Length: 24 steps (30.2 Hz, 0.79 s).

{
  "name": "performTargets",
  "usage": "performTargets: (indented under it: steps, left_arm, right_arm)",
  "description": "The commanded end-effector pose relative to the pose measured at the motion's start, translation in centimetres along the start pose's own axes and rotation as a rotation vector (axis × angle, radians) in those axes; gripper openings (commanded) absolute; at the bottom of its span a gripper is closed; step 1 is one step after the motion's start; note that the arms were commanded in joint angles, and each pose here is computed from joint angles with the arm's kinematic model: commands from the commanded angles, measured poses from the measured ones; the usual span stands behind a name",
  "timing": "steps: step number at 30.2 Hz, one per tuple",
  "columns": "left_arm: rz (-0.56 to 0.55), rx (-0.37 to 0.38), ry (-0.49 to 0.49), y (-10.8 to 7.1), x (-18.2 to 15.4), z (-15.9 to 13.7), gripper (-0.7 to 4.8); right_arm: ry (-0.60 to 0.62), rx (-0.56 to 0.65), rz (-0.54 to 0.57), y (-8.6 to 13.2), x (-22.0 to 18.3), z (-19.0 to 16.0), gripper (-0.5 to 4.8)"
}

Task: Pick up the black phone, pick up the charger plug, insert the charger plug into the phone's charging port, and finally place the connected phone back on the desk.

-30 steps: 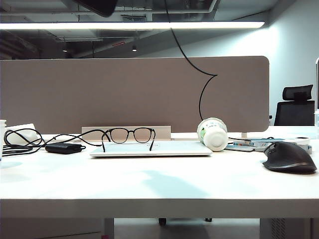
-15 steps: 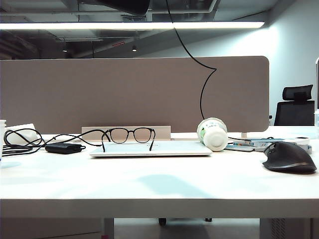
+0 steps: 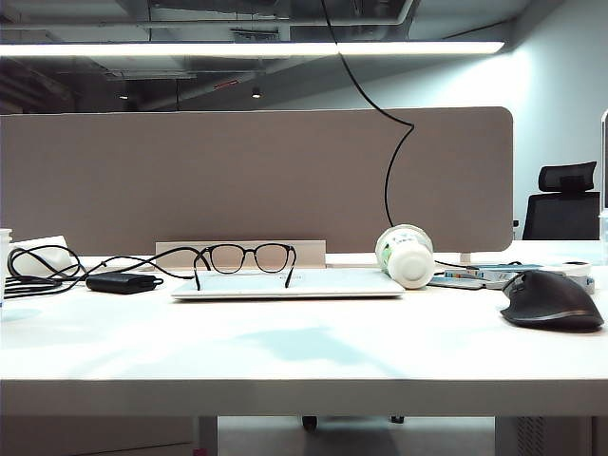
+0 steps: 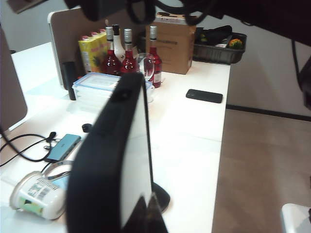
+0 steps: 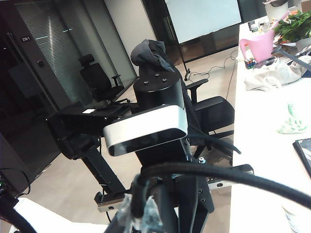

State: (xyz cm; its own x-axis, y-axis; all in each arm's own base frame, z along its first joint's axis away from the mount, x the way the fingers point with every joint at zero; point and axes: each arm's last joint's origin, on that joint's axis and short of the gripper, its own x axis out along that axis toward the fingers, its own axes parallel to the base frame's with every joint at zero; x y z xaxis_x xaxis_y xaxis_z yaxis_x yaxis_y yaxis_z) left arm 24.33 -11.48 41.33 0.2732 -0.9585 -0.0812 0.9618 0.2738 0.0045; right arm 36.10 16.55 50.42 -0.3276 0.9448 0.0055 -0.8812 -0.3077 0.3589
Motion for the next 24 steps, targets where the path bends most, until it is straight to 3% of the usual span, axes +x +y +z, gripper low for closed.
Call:
performTargets:
  steps: [1, 6, 12, 24]
  left_arm:
    - [-0.028, 0.043, -0.028, -0.1, 0.0, 0.5, -0.06]
    - [-0.040, 0.021, -0.010, 0.0, 0.2, 0.1, -0.06]
    - [-0.080, 0.047, 0.014, -0.1, 0.1, -0.3, -0.07]
    - [-0.121, 0.037, 0.011, -0.1, -0.1, -0.4, -0.06]
  right_arm:
    - [0.012, -0.043, 0.024, 0.6, 0.5, 0.3, -0.09]
    - [0.018, -0.068, 0.042, 0.7, 1.1, 0.2, -0.08]
    - [0.023, -0.101, 0.057, 0.6, 1.7, 0.1, -0.08]
    - [0.033, -0.068, 0.079, 0.0, 2.6, -1.3, -0.08]
